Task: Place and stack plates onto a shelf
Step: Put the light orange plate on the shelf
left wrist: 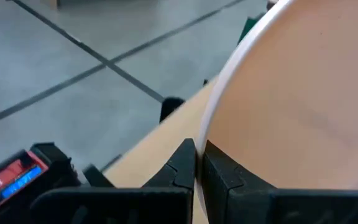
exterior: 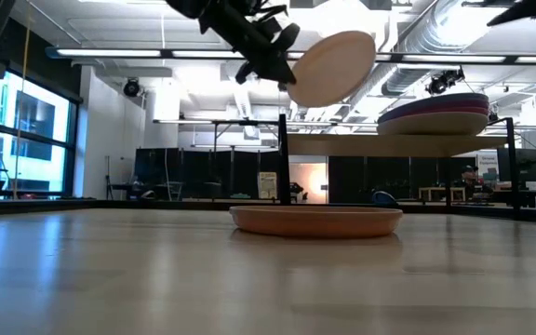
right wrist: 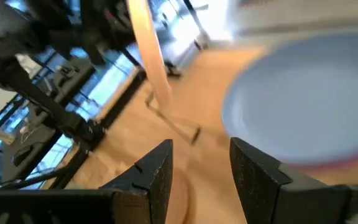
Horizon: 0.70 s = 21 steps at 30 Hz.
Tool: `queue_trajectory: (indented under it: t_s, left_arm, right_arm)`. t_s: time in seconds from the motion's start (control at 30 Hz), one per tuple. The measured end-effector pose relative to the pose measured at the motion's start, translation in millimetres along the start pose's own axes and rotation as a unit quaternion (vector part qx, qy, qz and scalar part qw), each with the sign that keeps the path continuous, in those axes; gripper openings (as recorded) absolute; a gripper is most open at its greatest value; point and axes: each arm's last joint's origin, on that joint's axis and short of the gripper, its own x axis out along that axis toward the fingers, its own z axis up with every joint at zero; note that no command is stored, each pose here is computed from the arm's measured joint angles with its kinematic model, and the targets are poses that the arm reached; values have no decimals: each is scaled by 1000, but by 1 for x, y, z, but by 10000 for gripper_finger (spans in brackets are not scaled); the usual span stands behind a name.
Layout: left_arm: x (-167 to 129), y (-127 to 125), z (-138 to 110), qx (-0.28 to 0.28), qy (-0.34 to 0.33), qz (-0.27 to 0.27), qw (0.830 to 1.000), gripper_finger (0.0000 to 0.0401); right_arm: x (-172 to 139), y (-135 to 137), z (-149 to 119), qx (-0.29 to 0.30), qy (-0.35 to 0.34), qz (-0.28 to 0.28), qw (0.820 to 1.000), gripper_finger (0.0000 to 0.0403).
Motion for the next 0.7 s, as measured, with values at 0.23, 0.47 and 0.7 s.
queue_trajectory:
  t_s: [0.23, 0.47, 0.7]
  left_arm:
    - [-1, -6, -6, 0, 24, 15, 1000, 0]
    - [-2, -8, -6, 6, 22, 20, 1000, 0]
    - [-2, -7, -7, 29, 27, 22, 999, 0]
  right_arm:
    - [22, -3, 26, -54, -15, -12, 998, 142]
    - [56, -9, 58, -84, -24, -8, 996, 142]
    - [83, -14, 77, -92, -24, 8, 995, 142]
